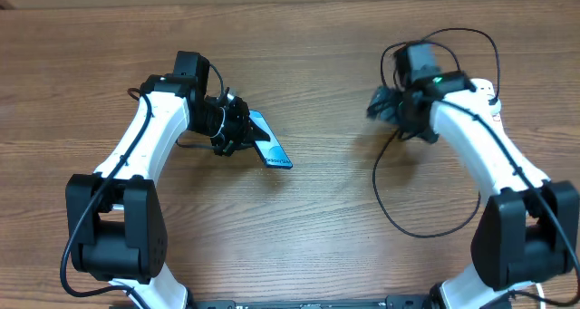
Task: Plug charger to phone and switch on socket
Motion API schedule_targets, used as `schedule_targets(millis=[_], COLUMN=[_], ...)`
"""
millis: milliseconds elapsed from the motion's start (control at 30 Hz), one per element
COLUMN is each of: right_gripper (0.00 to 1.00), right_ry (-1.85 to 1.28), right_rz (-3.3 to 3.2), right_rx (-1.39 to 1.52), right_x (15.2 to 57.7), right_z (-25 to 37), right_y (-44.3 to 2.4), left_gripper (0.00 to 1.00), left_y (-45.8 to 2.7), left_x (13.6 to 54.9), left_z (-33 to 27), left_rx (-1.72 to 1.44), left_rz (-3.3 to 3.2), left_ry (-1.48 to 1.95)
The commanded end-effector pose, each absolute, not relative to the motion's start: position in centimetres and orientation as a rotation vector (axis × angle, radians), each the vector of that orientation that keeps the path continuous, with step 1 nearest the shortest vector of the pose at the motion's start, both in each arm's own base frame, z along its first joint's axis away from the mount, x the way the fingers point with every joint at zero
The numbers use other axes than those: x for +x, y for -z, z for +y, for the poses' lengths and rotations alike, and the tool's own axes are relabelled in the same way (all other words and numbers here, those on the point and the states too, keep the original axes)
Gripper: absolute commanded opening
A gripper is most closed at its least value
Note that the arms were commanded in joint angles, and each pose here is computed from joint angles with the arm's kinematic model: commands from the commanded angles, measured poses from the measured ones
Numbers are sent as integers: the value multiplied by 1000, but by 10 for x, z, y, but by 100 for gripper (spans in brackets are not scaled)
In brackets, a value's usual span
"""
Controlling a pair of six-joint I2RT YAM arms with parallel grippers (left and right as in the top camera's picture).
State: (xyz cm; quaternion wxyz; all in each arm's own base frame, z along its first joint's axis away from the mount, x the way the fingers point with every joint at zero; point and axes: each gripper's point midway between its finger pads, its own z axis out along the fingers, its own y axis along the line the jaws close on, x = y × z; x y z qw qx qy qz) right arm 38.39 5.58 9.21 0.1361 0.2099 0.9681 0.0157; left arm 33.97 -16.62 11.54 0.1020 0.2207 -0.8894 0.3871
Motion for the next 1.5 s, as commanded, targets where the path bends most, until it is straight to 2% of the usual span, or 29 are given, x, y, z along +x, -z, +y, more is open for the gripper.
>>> schedule_targets(millis=[0, 200, 433, 567, 667, 733, 767, 867, 900, 1000, 1233, 1467], right_gripper=[98, 93, 66, 64, 57, 50, 41, 25, 17, 4, 4, 4], right_ry=[28, 111, 81, 99, 74, 33, 8, 1, 0, -32, -402, -696], right_rz=[2833, 2882, 2896, 2923, 2990, 3010, 3020, 3027, 3029, 3047, 3116, 2966], right_rx=[673, 719, 750, 756, 768, 772, 775, 775, 771, 739, 481, 154], right_x=[391, 394, 397, 396, 386, 384, 384, 383, 383, 382, 378, 363], right_z=[41, 34, 40, 39, 45, 50, 53, 54, 54, 58, 99, 126], right_y=[-69, -27, -9, 7, 24, 28, 30, 32, 32, 32, 12, -97], left_gripper=[4, 4, 5, 5, 5, 7, 8, 8, 7, 4, 4, 4], left_y=[-128, -128, -128, -128, -127, -127, -127, -127, -127, -127, -127, -131], left_x=[344, 343, 344, 343, 341, 341, 341, 341, 341, 341, 341, 340], left_z=[-170, -170, -169, -169, -169, -169, -169, -169, -169, -169, -169, -172], left_rx=[619, 619, 619, 619, 624, 626, 625, 626, 626, 626, 625, 593], left_rz=[-2638, -2638, -2638, -2638, -2629, -2628, -2628, -2628, -2628, -2628, -2628, -2616], left_ry=[-1193, -1193, -1193, -1193, -1184, -1181, -1181, -1181, -1181, -1181, -1182, -1220])
